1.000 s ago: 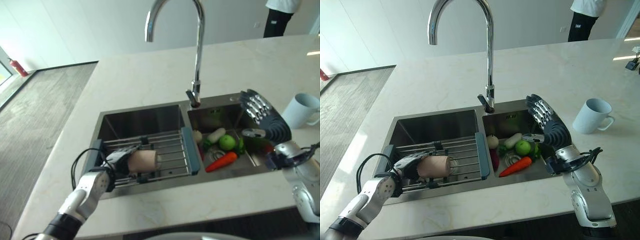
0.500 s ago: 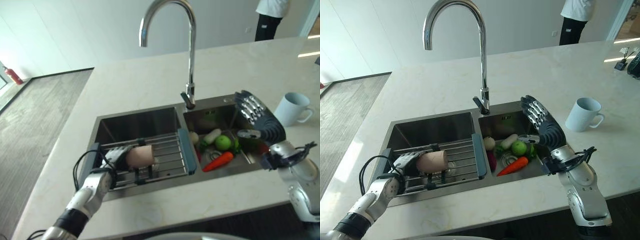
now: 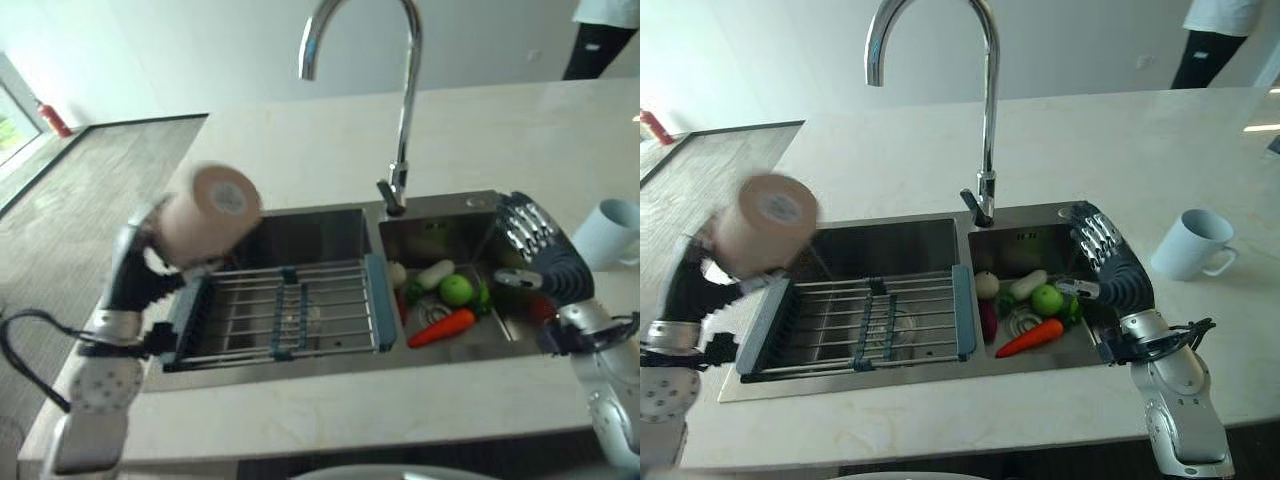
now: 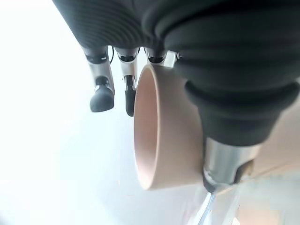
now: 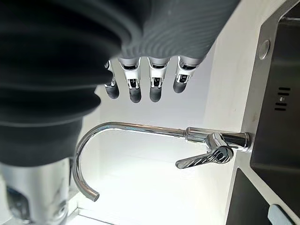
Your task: Place the dishes in the dishwasher.
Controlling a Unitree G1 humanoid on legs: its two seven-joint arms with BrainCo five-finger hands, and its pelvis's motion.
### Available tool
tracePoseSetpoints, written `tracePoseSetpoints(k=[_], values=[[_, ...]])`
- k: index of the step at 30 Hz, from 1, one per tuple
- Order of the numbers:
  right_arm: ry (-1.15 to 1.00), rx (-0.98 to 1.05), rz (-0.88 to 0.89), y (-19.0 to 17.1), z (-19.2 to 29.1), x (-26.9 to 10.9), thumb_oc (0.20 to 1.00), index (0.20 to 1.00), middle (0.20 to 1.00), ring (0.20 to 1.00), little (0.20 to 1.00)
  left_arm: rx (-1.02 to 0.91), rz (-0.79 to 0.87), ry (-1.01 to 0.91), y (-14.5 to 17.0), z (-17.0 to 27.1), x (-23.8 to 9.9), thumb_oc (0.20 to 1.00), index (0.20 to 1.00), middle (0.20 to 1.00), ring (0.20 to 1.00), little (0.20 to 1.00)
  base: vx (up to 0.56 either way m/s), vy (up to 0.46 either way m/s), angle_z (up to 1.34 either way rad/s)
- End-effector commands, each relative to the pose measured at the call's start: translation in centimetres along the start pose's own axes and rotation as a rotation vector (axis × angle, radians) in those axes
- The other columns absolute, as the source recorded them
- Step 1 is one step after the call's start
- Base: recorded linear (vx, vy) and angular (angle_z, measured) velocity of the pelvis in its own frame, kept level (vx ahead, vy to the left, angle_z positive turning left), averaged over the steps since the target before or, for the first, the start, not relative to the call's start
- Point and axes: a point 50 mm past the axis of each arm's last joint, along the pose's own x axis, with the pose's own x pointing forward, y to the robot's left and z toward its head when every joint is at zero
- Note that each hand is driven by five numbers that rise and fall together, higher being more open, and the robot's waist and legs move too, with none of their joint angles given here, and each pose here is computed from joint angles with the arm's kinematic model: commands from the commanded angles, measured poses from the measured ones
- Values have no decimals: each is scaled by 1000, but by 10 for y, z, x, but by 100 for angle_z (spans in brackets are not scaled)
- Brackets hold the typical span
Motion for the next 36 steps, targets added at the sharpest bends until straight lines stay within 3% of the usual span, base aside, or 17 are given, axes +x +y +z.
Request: tracePoseSetpoints(k=[1,13,24,31,36], values=[[-257,-75,-19,-9,45,10,1000,1000,1000,1000,1000,-82,50,-255,-5,26,17,200,200,200,200,200,-433,-47,57],[-335,-106,-122,-15,50,11,1000,1000,1000,1000,1000,-297,31,-287,-26,28,25,200,200,200,200,200,-331,213,65],[-364,-57,-72,13,45,21,1000,1000,1000,1000,1000,-334,-19,-272,-36,35,31,200,200,200,200,200,-325,287,58],[-365,-84,-108,9,50,5,1000,1000,1000,1000,1000,-420,-84,-292,-49,42,33,200,200,200,200,200,-99,112,176],[-420,-51,-83,15,56,15,1000,1000,1000,1000,1000,-455,-107,-313,-62,47,41,200,200,200,200,200,-15,-93,123]])
